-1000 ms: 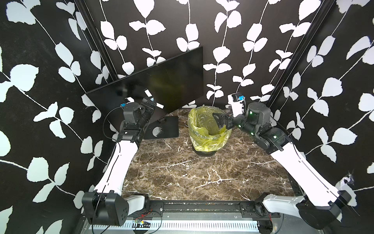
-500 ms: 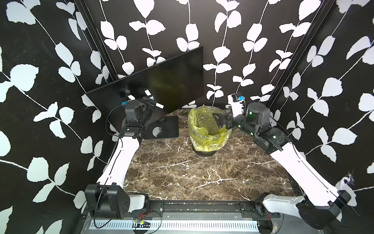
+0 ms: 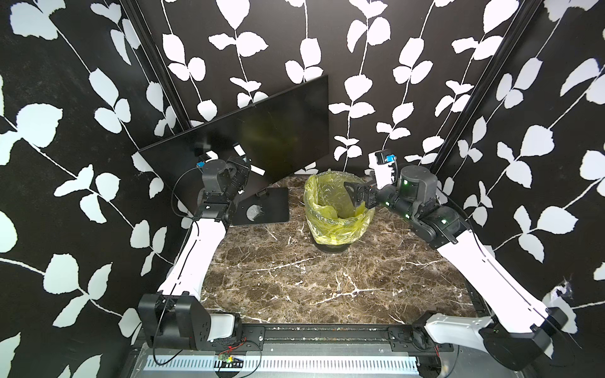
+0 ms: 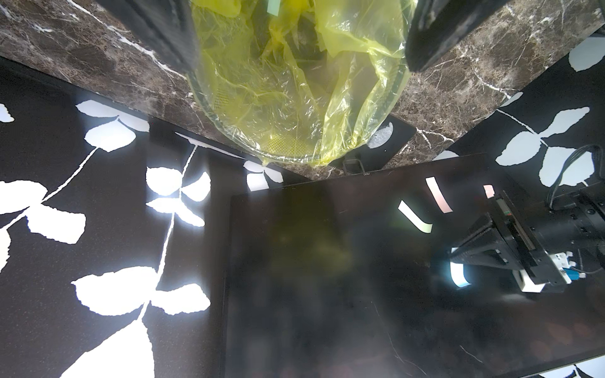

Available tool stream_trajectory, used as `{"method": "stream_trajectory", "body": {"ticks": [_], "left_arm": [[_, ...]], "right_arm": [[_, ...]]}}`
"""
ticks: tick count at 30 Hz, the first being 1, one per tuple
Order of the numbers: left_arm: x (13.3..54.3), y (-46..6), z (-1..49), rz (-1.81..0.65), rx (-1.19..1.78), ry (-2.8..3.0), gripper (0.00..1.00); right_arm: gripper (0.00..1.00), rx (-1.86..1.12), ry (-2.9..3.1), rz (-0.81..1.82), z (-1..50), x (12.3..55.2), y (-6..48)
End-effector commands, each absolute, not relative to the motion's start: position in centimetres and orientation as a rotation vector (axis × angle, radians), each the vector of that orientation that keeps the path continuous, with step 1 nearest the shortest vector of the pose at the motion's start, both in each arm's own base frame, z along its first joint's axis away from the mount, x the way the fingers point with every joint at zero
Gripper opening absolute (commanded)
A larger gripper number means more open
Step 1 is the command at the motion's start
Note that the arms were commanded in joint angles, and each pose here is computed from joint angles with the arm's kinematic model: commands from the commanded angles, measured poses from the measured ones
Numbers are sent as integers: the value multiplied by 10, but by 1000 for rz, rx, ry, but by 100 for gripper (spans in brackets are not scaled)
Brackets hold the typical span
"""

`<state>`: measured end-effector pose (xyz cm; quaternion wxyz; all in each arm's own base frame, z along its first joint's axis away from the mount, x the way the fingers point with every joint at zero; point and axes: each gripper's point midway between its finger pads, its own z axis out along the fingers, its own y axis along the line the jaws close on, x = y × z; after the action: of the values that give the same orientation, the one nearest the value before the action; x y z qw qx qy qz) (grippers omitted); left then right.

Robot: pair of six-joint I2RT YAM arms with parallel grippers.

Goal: Remove the sticky note from the monitor
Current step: Tear off the sticky note from the monitor, then place the sticky note in the trash bin.

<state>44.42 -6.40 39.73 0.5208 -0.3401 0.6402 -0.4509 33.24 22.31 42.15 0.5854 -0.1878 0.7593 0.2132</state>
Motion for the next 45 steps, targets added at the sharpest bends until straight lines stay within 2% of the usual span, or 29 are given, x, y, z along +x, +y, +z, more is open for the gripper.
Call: {"method": "stream_trajectory", "body": {"ticks": [1, 17, 22, 29, 35, 45], "left_arm": [[438, -65, 429, -1119, -750, 1469, 0], [404, -83, 434, -1149, -689, 1535, 0], [381, -139, 431, -1076, -509, 1708, 0], [373, -232, 414, -977, -179, 1932, 0], [367, -299, 387, -780, 150, 2121, 0], [356, -347, 330, -558, 433, 2286, 0]], "right_arm": [[100, -420, 1719, 506, 436, 331, 223], [100, -420, 1733, 523, 431, 331, 225], [100, -426, 1736, 515, 431, 332, 225], [100, -421, 1742, 458, 431, 334, 218], [100, -391, 1749, 416, 430, 334, 208], [100, -352, 1729, 380, 434, 333, 197]]}}
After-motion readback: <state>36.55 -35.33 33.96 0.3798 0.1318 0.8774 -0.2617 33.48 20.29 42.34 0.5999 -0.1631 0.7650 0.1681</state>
